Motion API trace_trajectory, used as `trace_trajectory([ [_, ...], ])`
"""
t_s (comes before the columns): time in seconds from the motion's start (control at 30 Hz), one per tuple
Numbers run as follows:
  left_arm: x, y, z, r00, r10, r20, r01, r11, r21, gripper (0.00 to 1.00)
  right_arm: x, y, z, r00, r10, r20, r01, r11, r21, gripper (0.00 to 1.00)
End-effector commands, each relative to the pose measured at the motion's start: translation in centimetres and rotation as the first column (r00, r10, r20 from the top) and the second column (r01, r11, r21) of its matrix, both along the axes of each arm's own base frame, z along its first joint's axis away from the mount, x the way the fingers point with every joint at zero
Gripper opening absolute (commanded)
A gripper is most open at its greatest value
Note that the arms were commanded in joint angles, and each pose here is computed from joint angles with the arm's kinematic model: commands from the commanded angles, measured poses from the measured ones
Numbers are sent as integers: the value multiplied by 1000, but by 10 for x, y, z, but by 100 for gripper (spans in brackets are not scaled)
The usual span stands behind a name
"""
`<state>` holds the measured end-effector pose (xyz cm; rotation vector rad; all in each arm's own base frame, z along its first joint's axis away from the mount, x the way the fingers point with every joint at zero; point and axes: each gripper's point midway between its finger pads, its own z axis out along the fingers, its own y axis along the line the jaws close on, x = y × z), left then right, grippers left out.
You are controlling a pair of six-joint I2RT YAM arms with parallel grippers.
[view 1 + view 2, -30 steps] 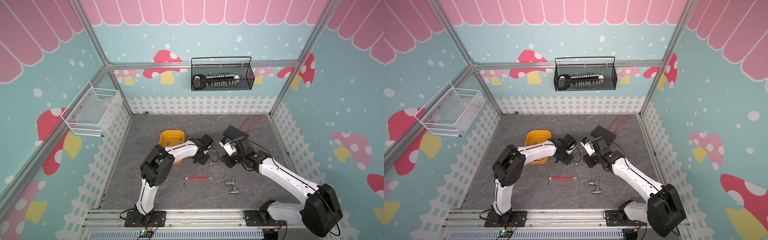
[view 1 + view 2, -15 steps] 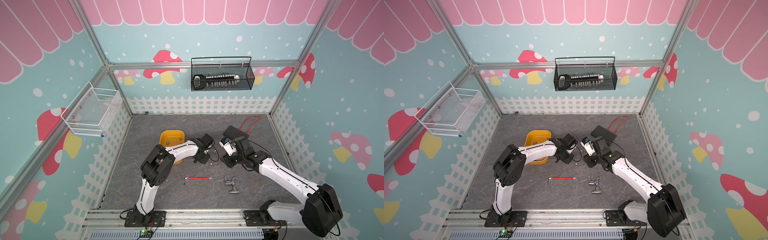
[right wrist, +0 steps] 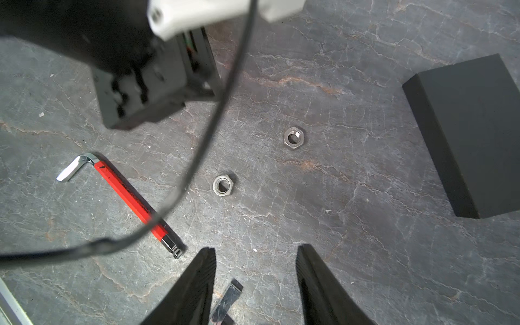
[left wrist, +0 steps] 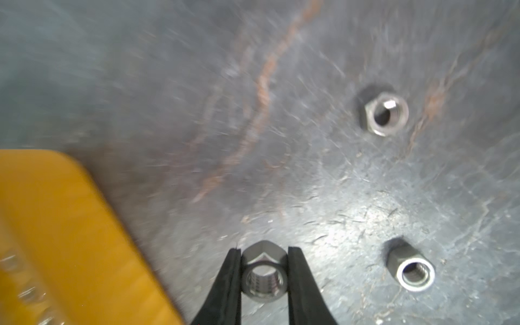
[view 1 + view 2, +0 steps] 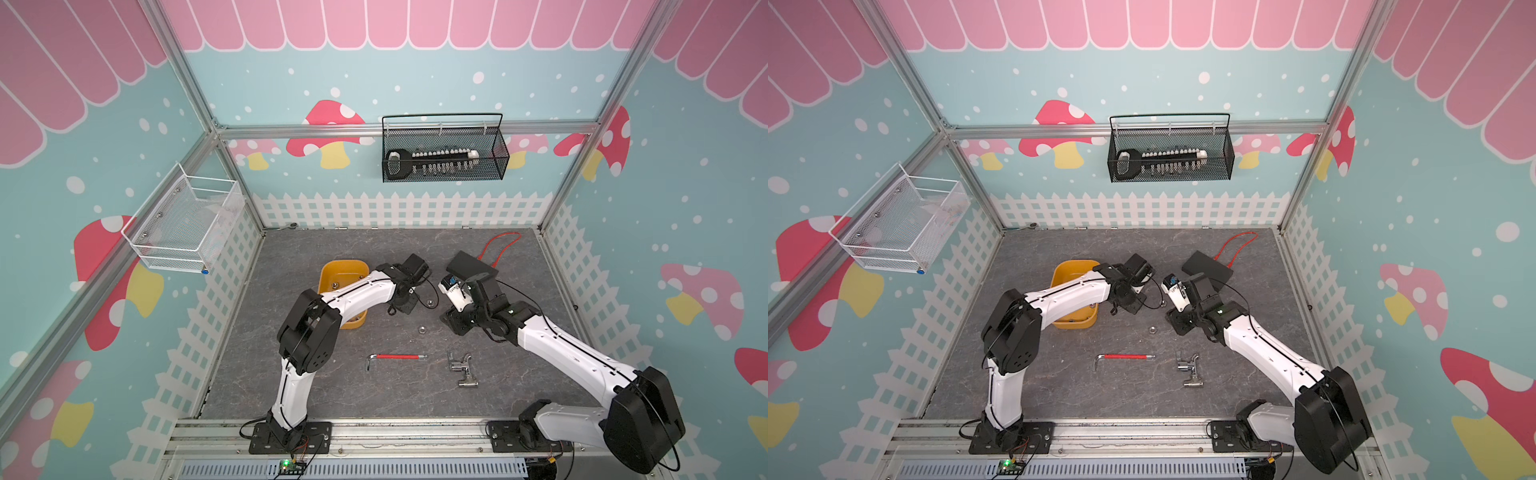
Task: Put the nuts on the desktop into the storage box
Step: Pick up the nut from the center of the board, then place the nut in the storage box.
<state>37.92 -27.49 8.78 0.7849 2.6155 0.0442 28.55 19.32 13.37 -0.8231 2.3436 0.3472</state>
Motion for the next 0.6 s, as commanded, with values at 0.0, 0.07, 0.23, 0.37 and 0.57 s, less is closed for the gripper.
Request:
trace_trajectory([
  [0.0, 14, 47, 52, 986, 138, 95, -138, 990, 1, 12, 4, 2, -7, 1000, -6, -21, 6, 1000, -3, 52],
  [0.07, 17, 75, 54, 971, 220, 93, -220, 976, -8, 12, 6, 5, -9, 1000, 1, -27, -1, 1000, -2, 53],
  [0.23, 14, 137, 30, 912, 408, 35, -408, 913, 7, 11, 11, 13, -14, 999, 16, -41, -16, 1000, 5, 52],
  [0.37, 7, 154, 11, 889, 457, 6, -457, 889, 35, 16, 12, 16, -13, 999, 25, -40, -25, 1000, 1, 54],
  [0.57, 12, 172, 9, 861, 509, 17, -509, 860, 37, 44, 8, 12, -16, 999, 18, -47, -19, 1000, -20, 61],
])
